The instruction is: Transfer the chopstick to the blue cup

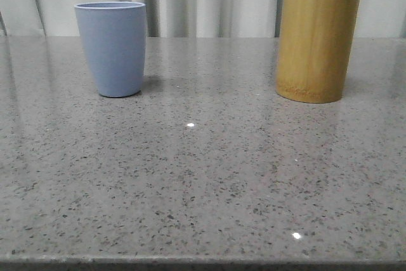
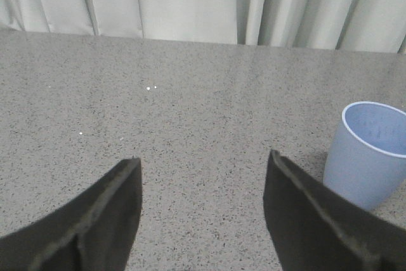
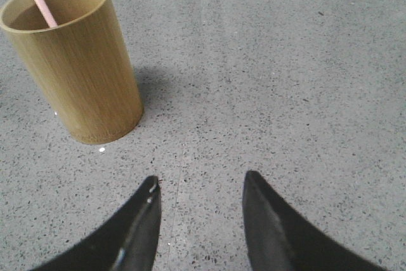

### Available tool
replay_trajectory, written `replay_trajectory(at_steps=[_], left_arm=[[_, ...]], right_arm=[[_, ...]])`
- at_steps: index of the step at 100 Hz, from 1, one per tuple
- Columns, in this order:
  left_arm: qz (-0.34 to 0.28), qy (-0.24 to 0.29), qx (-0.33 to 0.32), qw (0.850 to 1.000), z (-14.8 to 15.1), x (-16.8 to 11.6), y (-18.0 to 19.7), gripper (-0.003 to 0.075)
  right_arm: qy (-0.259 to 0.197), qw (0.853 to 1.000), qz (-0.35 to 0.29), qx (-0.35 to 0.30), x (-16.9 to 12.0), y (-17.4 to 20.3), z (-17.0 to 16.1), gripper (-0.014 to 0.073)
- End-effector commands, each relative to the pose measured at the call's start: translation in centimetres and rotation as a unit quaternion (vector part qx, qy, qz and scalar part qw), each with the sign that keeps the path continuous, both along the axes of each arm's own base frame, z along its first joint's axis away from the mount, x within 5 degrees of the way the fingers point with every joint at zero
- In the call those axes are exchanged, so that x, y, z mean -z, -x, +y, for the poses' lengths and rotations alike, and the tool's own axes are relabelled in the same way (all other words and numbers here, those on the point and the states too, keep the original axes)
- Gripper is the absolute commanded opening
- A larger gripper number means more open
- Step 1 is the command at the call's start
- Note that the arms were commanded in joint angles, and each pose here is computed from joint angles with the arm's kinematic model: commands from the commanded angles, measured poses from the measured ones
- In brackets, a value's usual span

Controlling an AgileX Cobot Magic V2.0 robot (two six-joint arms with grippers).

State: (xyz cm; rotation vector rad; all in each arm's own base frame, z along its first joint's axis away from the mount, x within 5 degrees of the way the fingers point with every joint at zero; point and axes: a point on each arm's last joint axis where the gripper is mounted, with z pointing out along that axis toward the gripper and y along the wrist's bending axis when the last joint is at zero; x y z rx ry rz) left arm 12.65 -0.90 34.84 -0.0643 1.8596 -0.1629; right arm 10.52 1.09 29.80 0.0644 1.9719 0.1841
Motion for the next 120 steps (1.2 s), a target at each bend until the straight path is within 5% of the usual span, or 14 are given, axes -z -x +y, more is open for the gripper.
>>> replay_trajectory(at_steps=[1, 58, 120], left_arm=[[-0.015, 0.009, 0.001, 1.0, -0.1, -2.8, -1.4, 0.0419], [0.102, -0.015, 0.079, 0.991, -2.3, -7.0, -11.4, 0.0419], [0.217, -0.043, 0.208, 0.953, -10.9, -4.6, -19.3, 0.0419]], right_arm=[[0.003, 0.999, -0.045, 0.003, -1.4, -0.4, -0.1, 0.0332], [0.002, 0.999, -0.045, 0.003, -1.5, -0.4, -0.1, 0.0332], [0.003, 0.999, -0.045, 0.003, -1.5, -0.4, -0.1, 0.0332]])
